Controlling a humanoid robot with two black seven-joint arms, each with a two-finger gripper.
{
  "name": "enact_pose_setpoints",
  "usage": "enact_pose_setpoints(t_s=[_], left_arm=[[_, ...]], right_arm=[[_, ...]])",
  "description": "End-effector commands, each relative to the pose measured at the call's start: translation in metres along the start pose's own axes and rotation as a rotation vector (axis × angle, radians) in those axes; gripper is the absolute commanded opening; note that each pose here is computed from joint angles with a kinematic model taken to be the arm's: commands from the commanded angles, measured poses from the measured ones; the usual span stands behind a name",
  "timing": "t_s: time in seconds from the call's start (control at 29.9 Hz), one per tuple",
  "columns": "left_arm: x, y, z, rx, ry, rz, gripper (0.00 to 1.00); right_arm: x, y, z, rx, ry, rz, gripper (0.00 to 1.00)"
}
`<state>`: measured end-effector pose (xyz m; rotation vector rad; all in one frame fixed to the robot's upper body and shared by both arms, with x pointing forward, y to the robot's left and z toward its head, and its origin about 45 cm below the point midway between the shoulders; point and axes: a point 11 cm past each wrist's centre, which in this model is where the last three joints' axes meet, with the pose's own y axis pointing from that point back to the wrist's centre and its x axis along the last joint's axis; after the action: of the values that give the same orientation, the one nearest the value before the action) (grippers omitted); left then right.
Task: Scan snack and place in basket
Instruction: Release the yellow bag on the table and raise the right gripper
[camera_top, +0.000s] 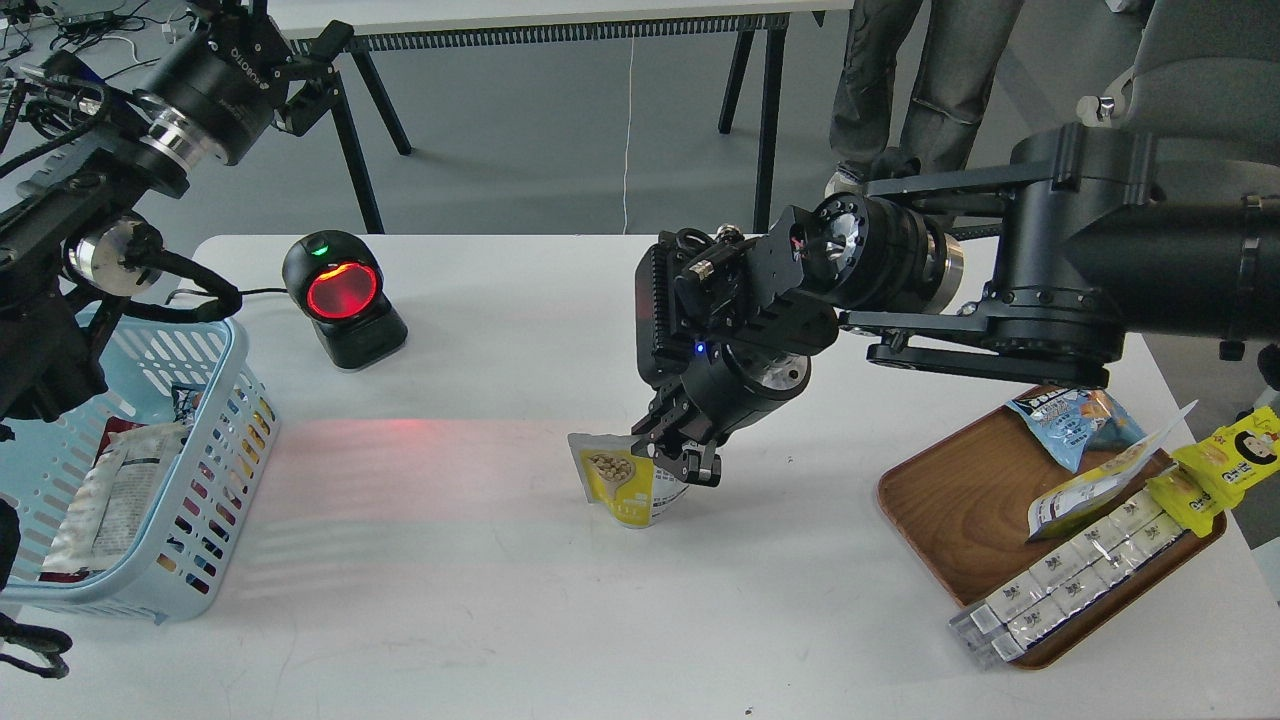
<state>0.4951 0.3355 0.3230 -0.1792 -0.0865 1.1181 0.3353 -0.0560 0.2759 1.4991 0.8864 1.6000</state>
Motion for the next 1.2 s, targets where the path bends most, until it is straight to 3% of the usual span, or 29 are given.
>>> enact_pose_setpoints(t_s=[0.0, 0.27, 0.5, 0.7, 0.84, 1.0, 1.17], left_arm=[[0.001, -0.001, 0.003, -0.010, 0.003, 0.004, 1.00], [0.006, -0.007, 0.021, -0.028, -0.033, 0.002, 1.00], [0.017, -0.004, 0.007, -0.012, -0.015, 0.073, 1.00], [0.018, -0.005, 0.008, -0.010, -0.024, 0.070, 1.00], [0.020, -0.003, 0.008, -0.002, -0.035, 0.070, 1.00], [0.018, -0.004, 0.011, -0.009, -0.034, 0.064, 1.00], [0.012, -0.014, 0.021, -0.031, -0.039, 0.043, 1.00]], right_arm=[[0.009, 0.005, -0.001, 0.030, -0.069, 0.047, 0.99], [0.036, 0.048, 0.042, -0.094, -0.135, 0.178, 1.00], [0.034, 0.086, 0.083, -0.141, -0.367, 0.377, 1.00], [0.009, 0.113, 0.125, -0.089, -0.762, 0.690, 1.00], [-0.035, 0.137, 0.150, -0.073, -1.038, 0.987, 1.00], [-0.065, 0.170, 0.164, -0.018, -1.262, 1.373, 1.00], [-0.085, 0.180, 0.170, 0.005, -1.376, 1.579, 1.00]])
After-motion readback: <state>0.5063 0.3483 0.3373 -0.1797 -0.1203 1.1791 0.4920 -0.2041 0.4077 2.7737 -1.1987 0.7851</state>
